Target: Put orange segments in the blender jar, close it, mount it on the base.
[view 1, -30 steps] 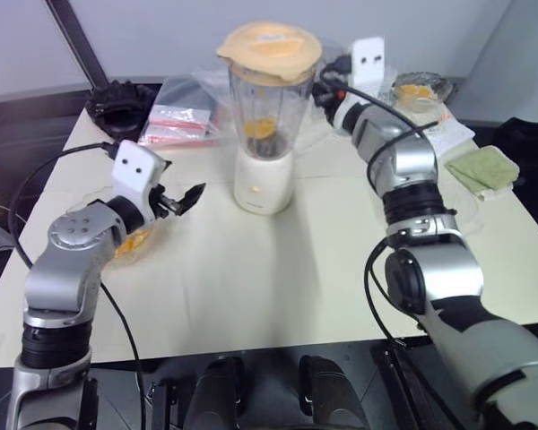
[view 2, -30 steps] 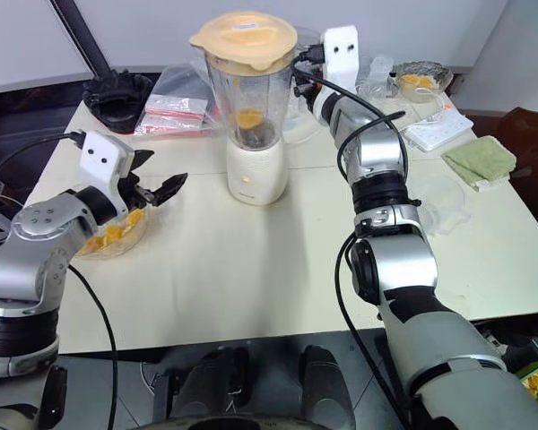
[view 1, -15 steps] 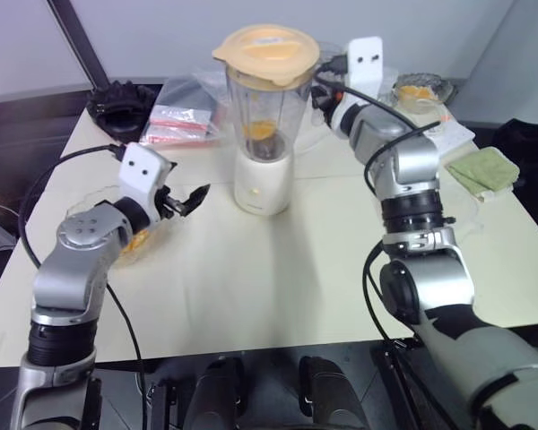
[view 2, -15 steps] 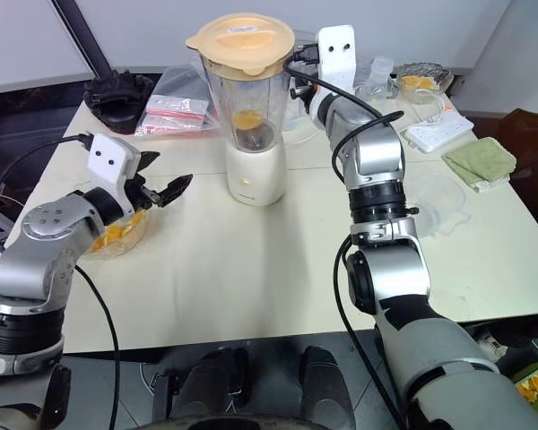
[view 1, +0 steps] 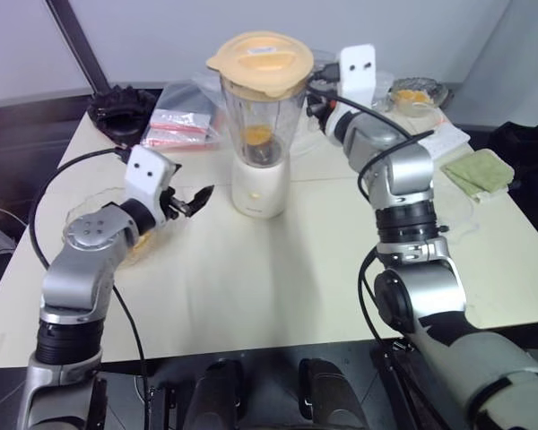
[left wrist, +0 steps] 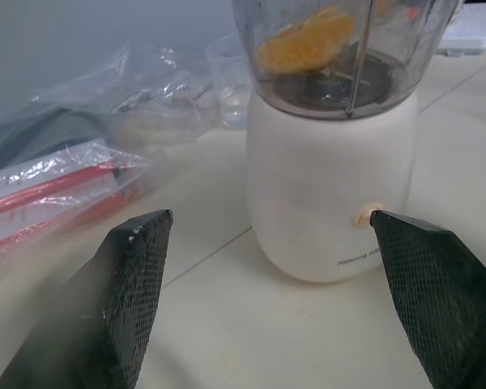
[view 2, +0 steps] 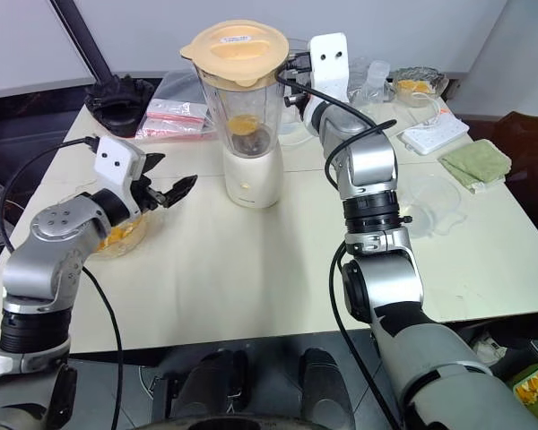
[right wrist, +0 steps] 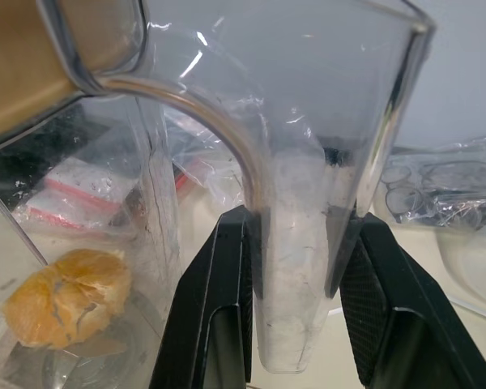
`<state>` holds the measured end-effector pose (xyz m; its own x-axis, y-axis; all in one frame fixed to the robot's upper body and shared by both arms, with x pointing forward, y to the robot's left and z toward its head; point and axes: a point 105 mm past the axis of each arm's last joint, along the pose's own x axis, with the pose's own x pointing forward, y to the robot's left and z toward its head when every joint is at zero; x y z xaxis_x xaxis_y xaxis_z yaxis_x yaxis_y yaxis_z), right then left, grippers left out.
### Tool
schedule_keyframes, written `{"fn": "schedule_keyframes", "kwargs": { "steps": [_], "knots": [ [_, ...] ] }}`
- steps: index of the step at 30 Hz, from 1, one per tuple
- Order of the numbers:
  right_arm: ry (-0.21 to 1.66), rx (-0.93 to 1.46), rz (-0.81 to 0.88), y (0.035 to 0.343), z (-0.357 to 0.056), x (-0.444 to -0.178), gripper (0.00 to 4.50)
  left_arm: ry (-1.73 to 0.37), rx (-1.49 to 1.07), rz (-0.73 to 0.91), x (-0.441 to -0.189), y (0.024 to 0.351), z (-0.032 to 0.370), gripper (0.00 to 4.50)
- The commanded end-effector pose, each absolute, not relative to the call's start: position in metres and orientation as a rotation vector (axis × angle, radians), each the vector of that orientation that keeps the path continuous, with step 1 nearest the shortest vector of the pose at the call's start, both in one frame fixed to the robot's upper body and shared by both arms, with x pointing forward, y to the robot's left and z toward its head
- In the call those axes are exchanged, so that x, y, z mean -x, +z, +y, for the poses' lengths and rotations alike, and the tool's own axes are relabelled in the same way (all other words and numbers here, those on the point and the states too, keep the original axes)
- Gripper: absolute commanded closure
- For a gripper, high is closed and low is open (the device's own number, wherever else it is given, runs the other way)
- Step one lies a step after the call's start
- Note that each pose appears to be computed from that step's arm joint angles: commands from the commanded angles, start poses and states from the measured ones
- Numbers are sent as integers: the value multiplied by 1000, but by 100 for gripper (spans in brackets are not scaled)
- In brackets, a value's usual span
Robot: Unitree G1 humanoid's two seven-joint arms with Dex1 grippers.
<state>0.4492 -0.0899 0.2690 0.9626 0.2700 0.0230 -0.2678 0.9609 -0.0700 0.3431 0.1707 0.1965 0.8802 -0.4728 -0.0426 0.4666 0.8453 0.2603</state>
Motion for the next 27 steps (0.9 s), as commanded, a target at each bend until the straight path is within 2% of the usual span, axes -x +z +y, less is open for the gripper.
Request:
{"fn": "schedule_keyframes", "kwargs": {
  "steps": [1, 3, 10, 15, 23, 27],
  "knots": [
    [306, 98, 116, 225, -80, -454, 362, -496, -269, -90, -343, 212, 167, 42],
    [310, 100, 116, 223, -79, -455, 362, -498, -263, -91, -343, 212, 166, 42],
    [308, 174, 90, 219, -82, -451, 14, -500, -226, -90, -342, 210, 165, 38],
    [297, 227, 27, 212, -95, -431, 14, -512, -207, -83, -342, 206, 163, 38],
    [357, 257, -86, 189, -119, -376, 14, -557, -197, -66, -335, 194, 152, 38],
    [285, 200, -162, 179, -166, -334, 14, -615, -149, -4, -326, 176, 145, 38]
  ]
}}
